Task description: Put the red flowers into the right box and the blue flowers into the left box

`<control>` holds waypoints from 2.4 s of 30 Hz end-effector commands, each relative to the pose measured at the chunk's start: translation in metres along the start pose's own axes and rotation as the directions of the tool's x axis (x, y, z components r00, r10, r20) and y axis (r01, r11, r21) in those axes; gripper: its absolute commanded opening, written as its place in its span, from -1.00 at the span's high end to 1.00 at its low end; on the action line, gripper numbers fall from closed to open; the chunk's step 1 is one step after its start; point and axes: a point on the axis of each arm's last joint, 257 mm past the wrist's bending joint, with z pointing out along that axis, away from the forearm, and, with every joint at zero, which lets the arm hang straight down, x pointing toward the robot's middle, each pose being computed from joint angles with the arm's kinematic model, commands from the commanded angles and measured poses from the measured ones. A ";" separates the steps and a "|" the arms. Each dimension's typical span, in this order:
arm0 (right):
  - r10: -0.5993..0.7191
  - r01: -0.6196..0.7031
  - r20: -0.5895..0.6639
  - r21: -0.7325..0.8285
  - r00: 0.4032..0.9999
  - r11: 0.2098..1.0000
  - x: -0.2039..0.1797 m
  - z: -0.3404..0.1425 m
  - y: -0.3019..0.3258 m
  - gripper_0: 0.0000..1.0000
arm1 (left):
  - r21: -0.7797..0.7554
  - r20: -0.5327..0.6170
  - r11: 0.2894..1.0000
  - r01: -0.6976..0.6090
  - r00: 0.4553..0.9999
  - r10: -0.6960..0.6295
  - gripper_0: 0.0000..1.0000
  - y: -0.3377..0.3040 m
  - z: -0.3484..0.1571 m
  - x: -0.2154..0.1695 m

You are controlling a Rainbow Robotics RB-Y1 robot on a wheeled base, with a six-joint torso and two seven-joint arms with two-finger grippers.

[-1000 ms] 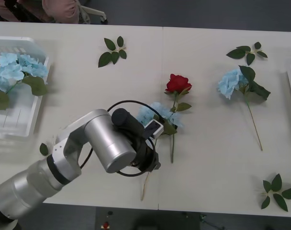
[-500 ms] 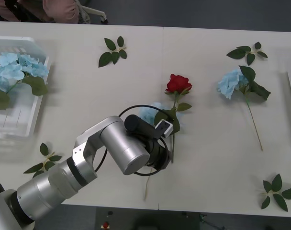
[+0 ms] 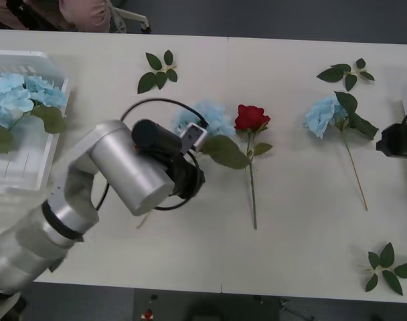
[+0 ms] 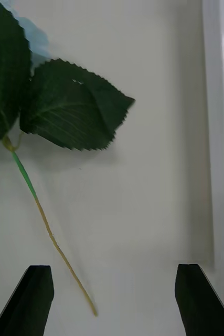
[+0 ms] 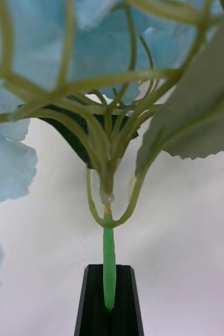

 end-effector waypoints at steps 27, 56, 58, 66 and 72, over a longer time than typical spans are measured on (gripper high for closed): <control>-0.011 0.021 0.151 -0.063 0.988 0.998 -0.035 0.089 0.081 -0.35 | -0.509 -0.687 0.588 -0.629 0.708 0.163 -0.38 0.514 -0.238 0.169; -0.109 0.185 0.226 -0.352 0.968 0.917 -0.084 0.007 0.101 1.00 | 0.229 0.157 0.942 -0.247 0.964 0.215 -1.00 0.122 -0.105 -0.016; -0.135 0.235 0.251 -0.432 0.959 0.870 -0.090 -0.024 0.113 1.00 | 0.246 0.232 0.934 -0.260 0.951 0.204 -1.00 0.091 -0.093 -0.037; -0.224 0.489 0.454 -0.632 0.862 0.601 -0.096 -0.130 0.176 1.00 | 0.392 0.486 0.841 -0.373 0.860 0.155 -1.00 0.003 -0.116 -0.096; -0.117 0.612 0.640 -0.642 0.759 0.461 -0.114 -0.187 0.225 1.00 | 0.377 0.667 0.814 -0.441 0.739 0.092 -1.00 -0.034 -0.132 -0.103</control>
